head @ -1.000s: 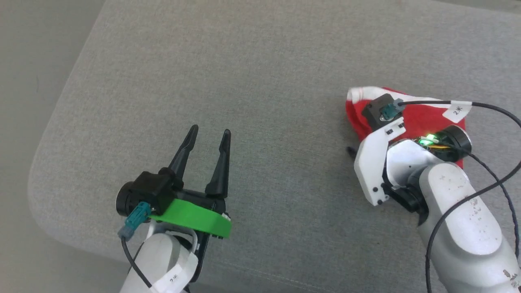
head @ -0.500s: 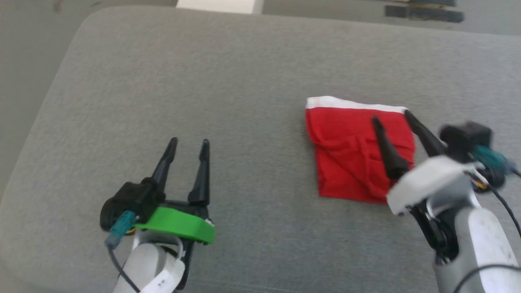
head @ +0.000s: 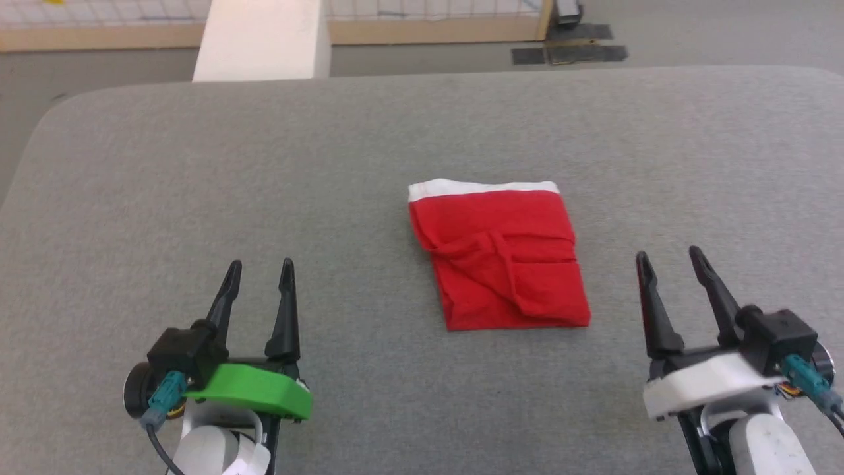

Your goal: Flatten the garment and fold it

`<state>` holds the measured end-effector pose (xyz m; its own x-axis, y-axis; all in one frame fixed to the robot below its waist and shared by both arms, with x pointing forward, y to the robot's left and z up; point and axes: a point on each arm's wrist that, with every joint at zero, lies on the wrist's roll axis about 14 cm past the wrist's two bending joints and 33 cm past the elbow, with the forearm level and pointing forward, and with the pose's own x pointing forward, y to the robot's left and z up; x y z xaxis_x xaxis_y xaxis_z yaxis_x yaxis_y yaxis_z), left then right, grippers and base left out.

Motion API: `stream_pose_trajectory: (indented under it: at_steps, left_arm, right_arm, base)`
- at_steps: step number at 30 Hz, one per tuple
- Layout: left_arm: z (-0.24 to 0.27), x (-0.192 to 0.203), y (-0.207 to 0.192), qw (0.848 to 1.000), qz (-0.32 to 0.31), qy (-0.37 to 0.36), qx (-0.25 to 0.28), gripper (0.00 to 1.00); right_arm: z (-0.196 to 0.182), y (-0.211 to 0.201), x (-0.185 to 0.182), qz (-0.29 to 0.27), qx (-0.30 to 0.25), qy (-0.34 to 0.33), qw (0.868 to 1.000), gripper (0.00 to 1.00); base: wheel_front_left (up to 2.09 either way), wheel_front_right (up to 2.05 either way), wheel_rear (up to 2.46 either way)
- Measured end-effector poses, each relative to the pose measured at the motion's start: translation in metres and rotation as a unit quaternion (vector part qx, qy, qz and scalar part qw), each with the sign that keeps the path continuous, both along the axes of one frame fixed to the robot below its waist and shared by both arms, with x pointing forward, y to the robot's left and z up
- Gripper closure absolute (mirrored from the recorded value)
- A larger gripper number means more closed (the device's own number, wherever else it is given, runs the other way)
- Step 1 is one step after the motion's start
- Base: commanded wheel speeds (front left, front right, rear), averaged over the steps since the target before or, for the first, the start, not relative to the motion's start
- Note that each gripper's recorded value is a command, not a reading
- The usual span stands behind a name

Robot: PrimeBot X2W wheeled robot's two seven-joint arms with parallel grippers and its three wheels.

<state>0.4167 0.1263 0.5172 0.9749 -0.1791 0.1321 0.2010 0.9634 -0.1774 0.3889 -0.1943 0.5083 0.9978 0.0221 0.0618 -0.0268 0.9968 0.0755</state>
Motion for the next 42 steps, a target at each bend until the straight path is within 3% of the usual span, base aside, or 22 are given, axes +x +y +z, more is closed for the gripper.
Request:
stream_pose_trajectory:
  at_steps: [13,33,36,37,39,42]
  left_arm:
    - [0.0,-0.019,0.004,1.0,0.004,0.003,0.003,0.0]
    - [-0.005,-0.024,0.007,1.0,0.005,0.01,0.003,0.0]
    - [-0.005,-0.024,0.007,1.0,0.006,0.01,0.003,0.0]
    - [-0.005,-0.024,0.007,1.0,0.006,0.011,0.003,0.0]
    - [-0.007,-0.023,0.007,1.0,0.006,0.013,0.003,0.0]
    - [-0.01,-0.021,0.008,1.0,0.006,0.018,0.003,0.0]
  right_arm:
    - [-0.013,-0.025,-0.04,-0.039,-0.024,0.012,0.999,0.0]
    - [-0.008,-0.021,-0.039,-0.034,-0.007,0.0,0.999,0.0]
    - [-0.015,-0.016,-0.036,-0.032,0.062,0.018,0.997,0.0]
    - [-0.024,-0.016,-0.034,-0.035,0.113,0.044,0.992,0.0]
    - [-0.036,-0.012,-0.026,-0.031,0.204,0.089,0.974,0.0]
    - [-0.038,-0.003,-0.007,-0.002,0.334,0.139,0.932,0.0]
  base:
    - [0.0,0.0,0.0]
    - [0.0,0.0,0.0]
    - [0.0,0.0,0.0]
    - [0.0,0.0,0.0]
    - [0.0,0.0,0.0]
    - [0.0,0.0,0.0]
